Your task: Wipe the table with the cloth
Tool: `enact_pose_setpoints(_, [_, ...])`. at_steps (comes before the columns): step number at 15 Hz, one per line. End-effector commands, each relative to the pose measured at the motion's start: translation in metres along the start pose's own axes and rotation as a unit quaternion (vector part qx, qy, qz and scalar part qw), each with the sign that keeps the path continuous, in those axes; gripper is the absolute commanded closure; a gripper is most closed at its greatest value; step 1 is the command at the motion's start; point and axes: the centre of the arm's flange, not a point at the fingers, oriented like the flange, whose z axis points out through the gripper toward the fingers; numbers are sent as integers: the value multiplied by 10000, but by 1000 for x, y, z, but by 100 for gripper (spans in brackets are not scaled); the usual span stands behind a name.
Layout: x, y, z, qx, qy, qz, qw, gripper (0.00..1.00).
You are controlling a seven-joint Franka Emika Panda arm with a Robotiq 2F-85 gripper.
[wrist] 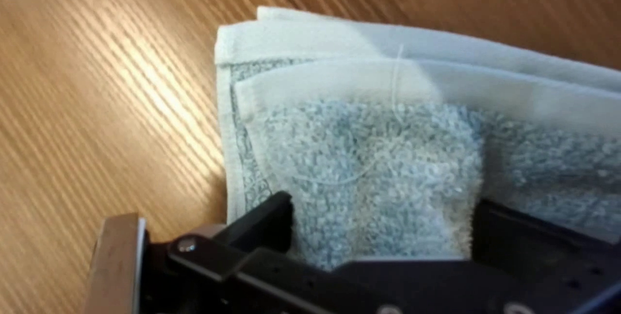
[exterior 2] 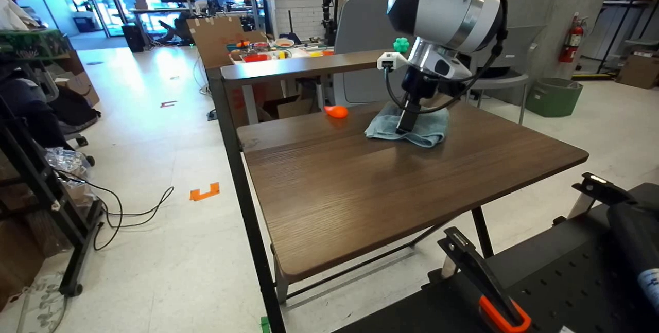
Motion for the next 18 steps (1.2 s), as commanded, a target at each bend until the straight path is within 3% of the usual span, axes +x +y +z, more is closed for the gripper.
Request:
enact_pose_setpoints(1, [6, -5, 50, 263, -191, -154, 9994, 0])
enact_pose_setpoints(5, [30, -23, 42, 778, -182, 31, 9968, 0])
enact_pose_setpoints(8, [46, -21, 42, 525, -65, 117, 9985, 0])
enact_pose_setpoints(10, [47, -4, 41, 185, 231, -137, 9995, 0])
enact_pose_setpoints(11, [48, 8, 40, 222, 376, -340, 9985, 0])
enact_pose_setpoints(15, [44, 61, 33, 163, 444, -1085, 9930, 0])
enact_pose_setpoints(18, [47, 102, 24, -98, 404, -1741, 9839, 0])
